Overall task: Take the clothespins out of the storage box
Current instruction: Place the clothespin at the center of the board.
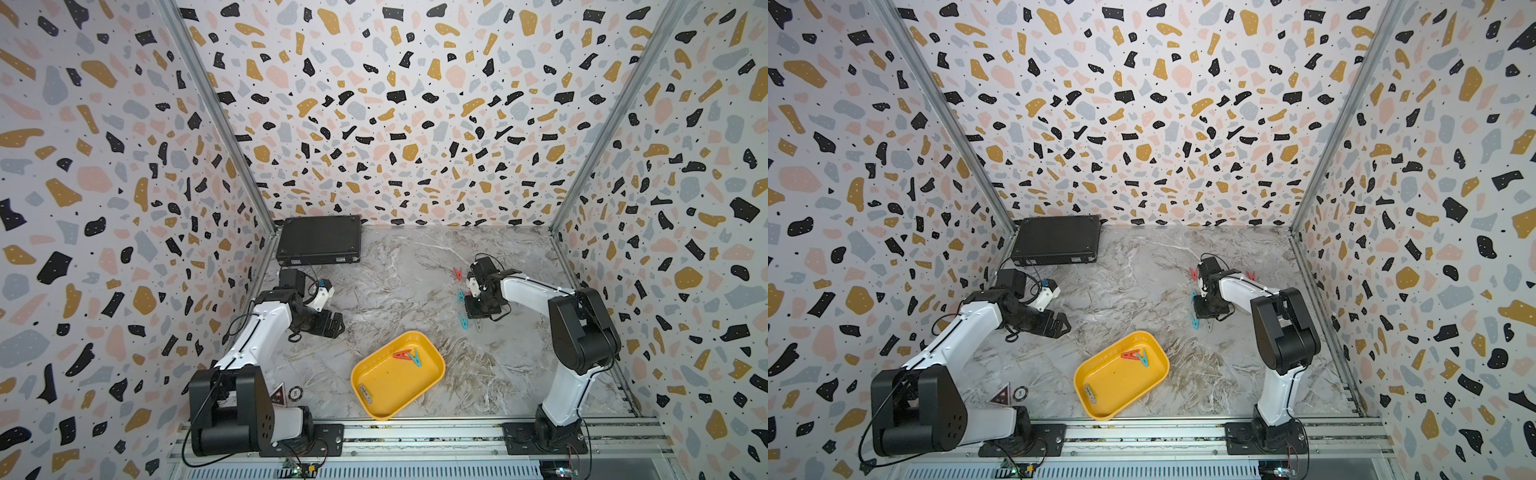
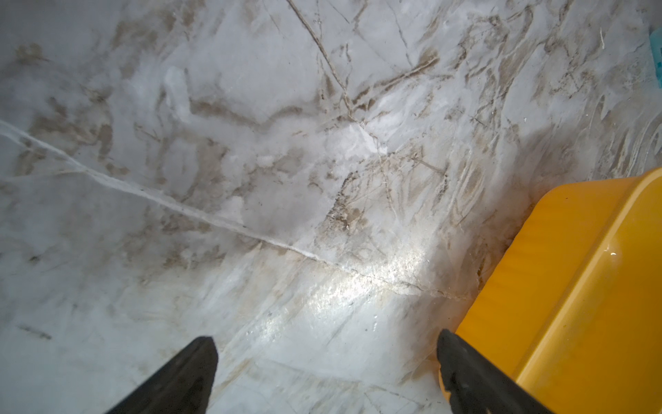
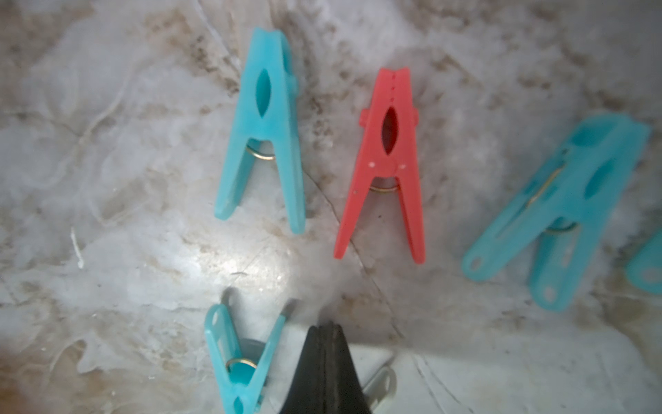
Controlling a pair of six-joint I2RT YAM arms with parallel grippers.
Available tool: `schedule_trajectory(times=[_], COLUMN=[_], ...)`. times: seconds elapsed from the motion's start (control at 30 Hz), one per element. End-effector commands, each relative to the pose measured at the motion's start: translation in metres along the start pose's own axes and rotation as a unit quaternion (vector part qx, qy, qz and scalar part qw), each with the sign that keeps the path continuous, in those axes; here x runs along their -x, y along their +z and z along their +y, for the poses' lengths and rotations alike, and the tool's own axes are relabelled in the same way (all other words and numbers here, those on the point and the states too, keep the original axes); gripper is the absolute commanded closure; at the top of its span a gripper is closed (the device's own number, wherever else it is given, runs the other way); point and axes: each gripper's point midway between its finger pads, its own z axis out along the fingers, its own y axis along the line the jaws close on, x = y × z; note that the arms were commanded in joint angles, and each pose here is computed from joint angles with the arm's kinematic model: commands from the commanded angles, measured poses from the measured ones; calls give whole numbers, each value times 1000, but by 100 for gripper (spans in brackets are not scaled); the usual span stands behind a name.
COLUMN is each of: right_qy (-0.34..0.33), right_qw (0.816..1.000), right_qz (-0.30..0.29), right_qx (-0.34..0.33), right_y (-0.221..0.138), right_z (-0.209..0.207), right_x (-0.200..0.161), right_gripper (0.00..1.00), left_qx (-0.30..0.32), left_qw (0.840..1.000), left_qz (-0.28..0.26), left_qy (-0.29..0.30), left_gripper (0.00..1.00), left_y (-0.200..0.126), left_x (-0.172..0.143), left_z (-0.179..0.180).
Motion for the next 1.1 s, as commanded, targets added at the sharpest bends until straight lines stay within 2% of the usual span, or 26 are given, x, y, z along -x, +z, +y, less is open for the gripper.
schedule_trajectory(times=[0.0,0.13,0.23,0.67,0.87,1.07], right_qy=[-1,2,8,11,14,4], right_qw=[1000,1000,1000,999,998,992], right_qz=[-9,-6,-7,-35,-64,-107], right_qx=[-16,-14,-14,-2,16,71], right_y=[-2,-1,-3,-36,-68,-122], right_z=[-5,-4,-4,2,10,35], right_x=[8,10,9,19,26,25], right_gripper=[100,99,90,75,70,67], left_qx=[-4,-3,-3,-6,-6,-8], left_qw=[1000,1000,1000,1000,1000,1000], left_qz=[1,1,0,0,0,0], left_qy=[-2,-1,0,0,0,0], left_gripper=[0,0,0,0,0,0], left_y=[2,2,2,2,2,3], left_x=[-2,-2,-2,-2,-3,-3], left_z=[0,0,0,-1,-1,-1])
